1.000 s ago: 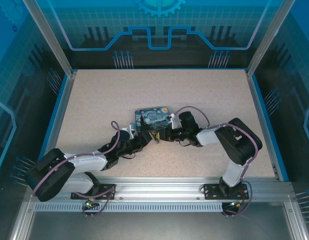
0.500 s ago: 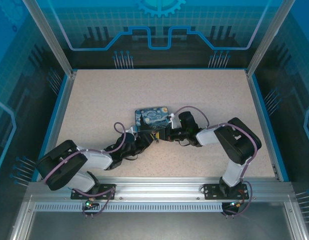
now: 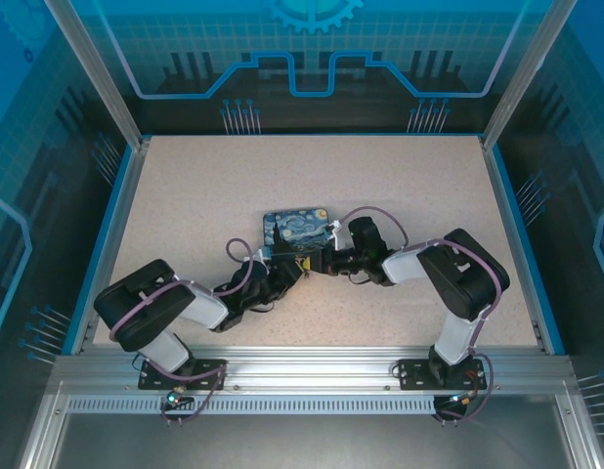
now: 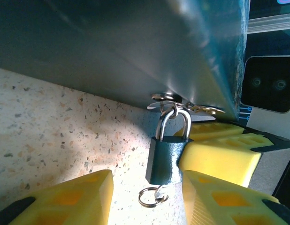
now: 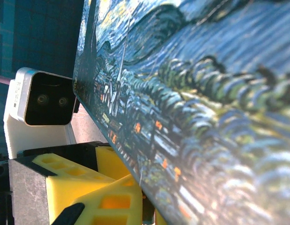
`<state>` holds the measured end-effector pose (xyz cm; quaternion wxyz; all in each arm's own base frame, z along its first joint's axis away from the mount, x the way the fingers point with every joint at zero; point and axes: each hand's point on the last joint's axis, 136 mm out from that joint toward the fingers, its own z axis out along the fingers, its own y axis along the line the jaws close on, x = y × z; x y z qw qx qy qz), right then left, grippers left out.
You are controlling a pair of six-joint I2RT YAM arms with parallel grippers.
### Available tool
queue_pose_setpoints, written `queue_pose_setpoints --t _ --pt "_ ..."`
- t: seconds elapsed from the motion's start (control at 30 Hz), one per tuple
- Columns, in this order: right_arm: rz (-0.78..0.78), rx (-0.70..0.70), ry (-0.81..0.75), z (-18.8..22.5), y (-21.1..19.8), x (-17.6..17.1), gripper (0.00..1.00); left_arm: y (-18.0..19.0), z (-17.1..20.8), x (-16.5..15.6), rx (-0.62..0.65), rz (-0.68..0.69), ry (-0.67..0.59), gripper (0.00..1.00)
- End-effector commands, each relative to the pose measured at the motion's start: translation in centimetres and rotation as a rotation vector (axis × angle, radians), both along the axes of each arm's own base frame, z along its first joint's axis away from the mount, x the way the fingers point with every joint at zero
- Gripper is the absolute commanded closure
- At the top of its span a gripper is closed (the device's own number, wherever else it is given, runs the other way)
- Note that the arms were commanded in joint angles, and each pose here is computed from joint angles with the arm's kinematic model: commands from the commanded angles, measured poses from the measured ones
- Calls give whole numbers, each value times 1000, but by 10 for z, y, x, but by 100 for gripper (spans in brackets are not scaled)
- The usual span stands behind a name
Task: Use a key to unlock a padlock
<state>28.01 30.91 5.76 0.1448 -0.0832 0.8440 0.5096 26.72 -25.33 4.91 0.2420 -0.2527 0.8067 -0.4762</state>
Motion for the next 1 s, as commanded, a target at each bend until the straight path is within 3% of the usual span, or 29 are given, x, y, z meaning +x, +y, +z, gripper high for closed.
queue_pose_setpoints --t 0.0,0.97 --pt "15 9 44 -4 6 -4 89 -7 16 7 -67 18 -52 57" --pt "-28 40 134 -10 9 -6 90 -19 36 20 -239 51 -119 64"
